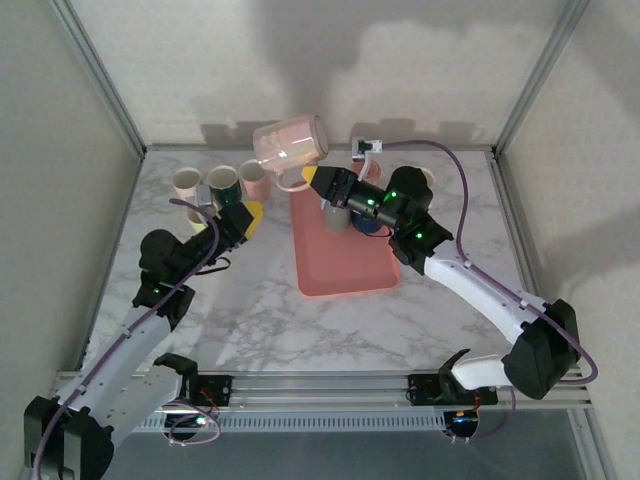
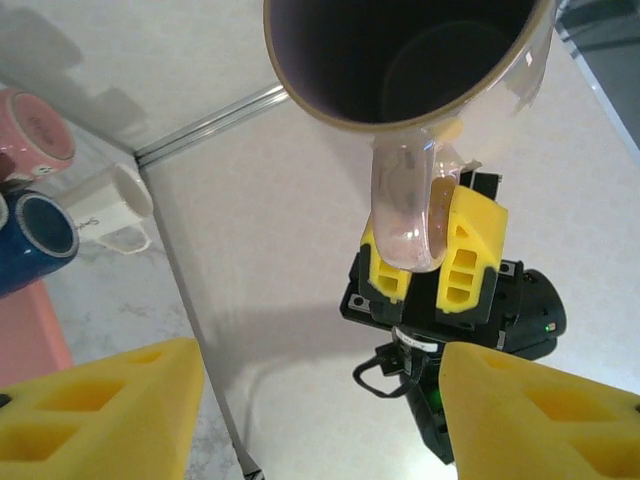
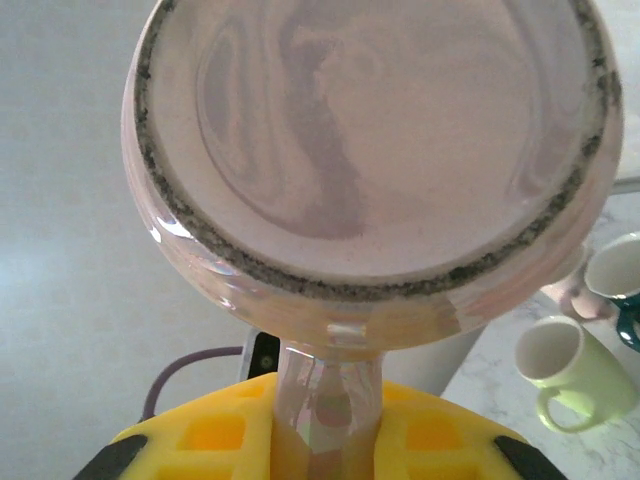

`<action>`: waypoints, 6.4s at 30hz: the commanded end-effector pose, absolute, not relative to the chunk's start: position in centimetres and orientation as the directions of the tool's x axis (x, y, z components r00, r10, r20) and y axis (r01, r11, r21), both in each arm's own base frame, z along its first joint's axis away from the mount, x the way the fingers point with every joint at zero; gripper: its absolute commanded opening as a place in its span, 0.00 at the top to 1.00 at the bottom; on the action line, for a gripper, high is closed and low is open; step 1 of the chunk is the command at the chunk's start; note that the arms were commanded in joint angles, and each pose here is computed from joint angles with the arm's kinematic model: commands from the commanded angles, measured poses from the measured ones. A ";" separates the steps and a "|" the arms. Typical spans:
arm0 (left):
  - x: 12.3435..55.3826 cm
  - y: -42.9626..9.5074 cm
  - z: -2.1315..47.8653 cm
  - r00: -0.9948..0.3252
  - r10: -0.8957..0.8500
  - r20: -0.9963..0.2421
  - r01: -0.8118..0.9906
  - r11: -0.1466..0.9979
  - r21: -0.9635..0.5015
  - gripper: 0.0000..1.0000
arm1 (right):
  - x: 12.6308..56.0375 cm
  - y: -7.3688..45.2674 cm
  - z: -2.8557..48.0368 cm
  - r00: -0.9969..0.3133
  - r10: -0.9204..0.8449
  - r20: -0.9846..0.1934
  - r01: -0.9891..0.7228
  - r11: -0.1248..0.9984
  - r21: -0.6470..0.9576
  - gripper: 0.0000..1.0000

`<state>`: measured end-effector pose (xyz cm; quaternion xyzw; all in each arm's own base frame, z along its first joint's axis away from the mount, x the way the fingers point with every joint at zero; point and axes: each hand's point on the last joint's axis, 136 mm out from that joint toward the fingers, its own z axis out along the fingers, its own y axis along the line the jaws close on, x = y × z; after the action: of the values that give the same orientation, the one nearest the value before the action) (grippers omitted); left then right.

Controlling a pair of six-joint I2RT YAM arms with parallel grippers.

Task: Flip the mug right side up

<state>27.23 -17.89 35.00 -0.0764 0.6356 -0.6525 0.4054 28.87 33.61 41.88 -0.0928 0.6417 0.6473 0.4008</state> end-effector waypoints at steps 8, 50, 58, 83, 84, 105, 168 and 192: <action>26.4 -18.9 41.1 -0.553 -0.646 -0.526 0.624 0.098 -0.775 0.35 | 25.6 32.1 49.1 -0.556 0.481 -0.677 -0.783 -0.031 0.621 1.00; 29.1 -22.2 43.7 -0.541 -0.648 -0.536 0.663 0.064 -0.746 1.00 | 25.3 34.0 47.7 -0.587 0.410 -0.698 -0.771 -0.022 0.636 1.00; 28.7 -21.3 44.8 -0.445 -0.661 -0.604 0.706 0.156 -0.691 1.00 | 26.7 33.7 46.1 -0.582 0.418 -0.698 -0.740 0.083 0.667 0.51; 33.4 -17.8 40.0 -0.402 -0.393 -0.827 0.385 0.747 -0.542 1.00 | 30.7 26.2 37.4 -0.438 0.079 -0.896 -0.574 0.742 0.346 0.37; 33.6 -17.4 39.4 -0.413 -0.377 -0.829 0.355 0.772 -0.528 1.00 | 30.7 26.2 37.1 -0.441 0.057 -0.896 -0.578 0.746 0.332 0.37; 36.4 -11.8 23.9 -0.699 -0.169 -0.695 -0.065 0.983 -0.174 1.00 | 34.6 25.5 30.1 -0.796 0.165 -0.583 -0.340 0.675 0.655 0.38; 39.5 -7.7 11.8 -0.809 -0.152 -0.568 -0.239 0.968 0.082 0.53 | 37.0 24.0 25.9 -0.854 0.230 -0.466 -0.206 0.673 0.710 0.37; 33.6 -15.1 21.9 -0.669 -0.205 -0.715 0.192 0.881 -0.432 0.52 | 37.7 15.7 19.2 -0.873 0.035 -0.486 -0.111 0.957 0.268 0.39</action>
<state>33.47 -13.94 20.14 -0.0217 0.9026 -0.1992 0.3809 36.27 16.85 19.90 -0.0189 0.9516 0.1723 0.2538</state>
